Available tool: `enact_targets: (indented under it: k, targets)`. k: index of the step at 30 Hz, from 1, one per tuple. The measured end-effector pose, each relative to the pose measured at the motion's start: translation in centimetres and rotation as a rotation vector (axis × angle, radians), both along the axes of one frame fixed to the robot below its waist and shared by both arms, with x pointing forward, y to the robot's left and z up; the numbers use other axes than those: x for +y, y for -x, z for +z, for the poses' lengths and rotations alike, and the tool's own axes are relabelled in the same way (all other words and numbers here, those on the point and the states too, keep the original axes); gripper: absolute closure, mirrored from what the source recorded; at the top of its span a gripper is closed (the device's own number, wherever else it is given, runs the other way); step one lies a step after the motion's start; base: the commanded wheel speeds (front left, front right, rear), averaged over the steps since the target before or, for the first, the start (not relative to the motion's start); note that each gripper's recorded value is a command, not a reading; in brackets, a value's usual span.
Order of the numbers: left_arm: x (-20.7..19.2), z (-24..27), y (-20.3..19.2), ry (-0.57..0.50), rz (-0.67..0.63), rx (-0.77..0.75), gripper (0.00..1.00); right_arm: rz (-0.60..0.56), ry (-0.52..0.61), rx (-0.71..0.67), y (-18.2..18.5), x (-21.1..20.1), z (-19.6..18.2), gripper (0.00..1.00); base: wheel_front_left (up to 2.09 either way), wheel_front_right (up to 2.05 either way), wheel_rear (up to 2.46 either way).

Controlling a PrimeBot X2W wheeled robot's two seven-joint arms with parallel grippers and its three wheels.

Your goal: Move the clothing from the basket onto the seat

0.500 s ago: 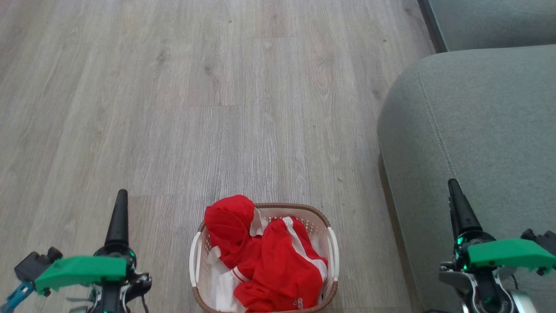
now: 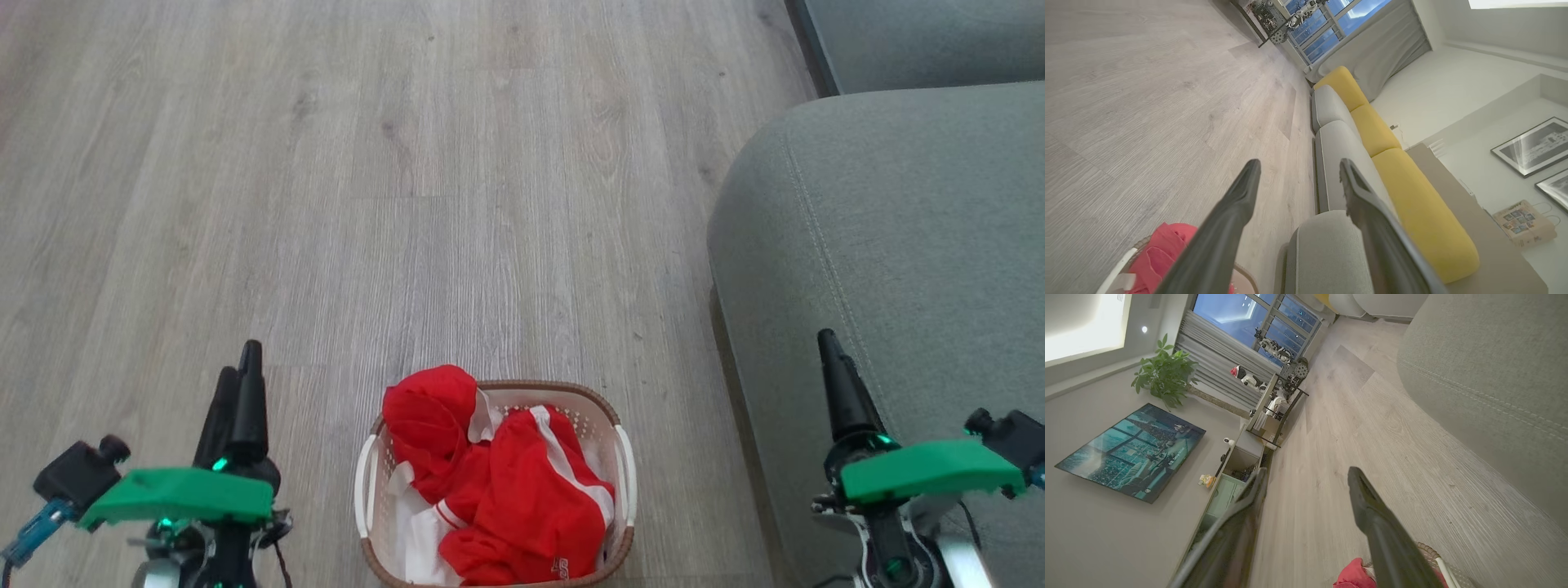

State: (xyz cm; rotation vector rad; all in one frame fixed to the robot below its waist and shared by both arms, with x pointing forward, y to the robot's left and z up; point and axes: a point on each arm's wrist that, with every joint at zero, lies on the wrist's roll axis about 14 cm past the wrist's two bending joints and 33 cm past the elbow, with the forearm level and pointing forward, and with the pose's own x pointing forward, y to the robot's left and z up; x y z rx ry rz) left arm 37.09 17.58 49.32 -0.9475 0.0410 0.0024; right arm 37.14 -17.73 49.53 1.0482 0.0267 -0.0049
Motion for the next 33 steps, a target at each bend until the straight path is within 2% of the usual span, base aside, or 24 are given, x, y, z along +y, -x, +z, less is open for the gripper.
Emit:
enact_targets:
  k: [12, 33]
  targets:
    - [-0.7, 0.5, -0.1, -0.222, -0.032, -0.026, 0.0, 0.028, 0.224, -0.025, -0.1, 0.7, 0.4, 0.0, 0.0, 0.0, 0.0]
    - [-1.0, 1.3, 0.0, -0.487, -0.04, -0.08, 0.0, 0.082, 0.493, -0.087, -0.3, 2.6, 1.1, 0.0, 0.0, 0.0, 0.0]
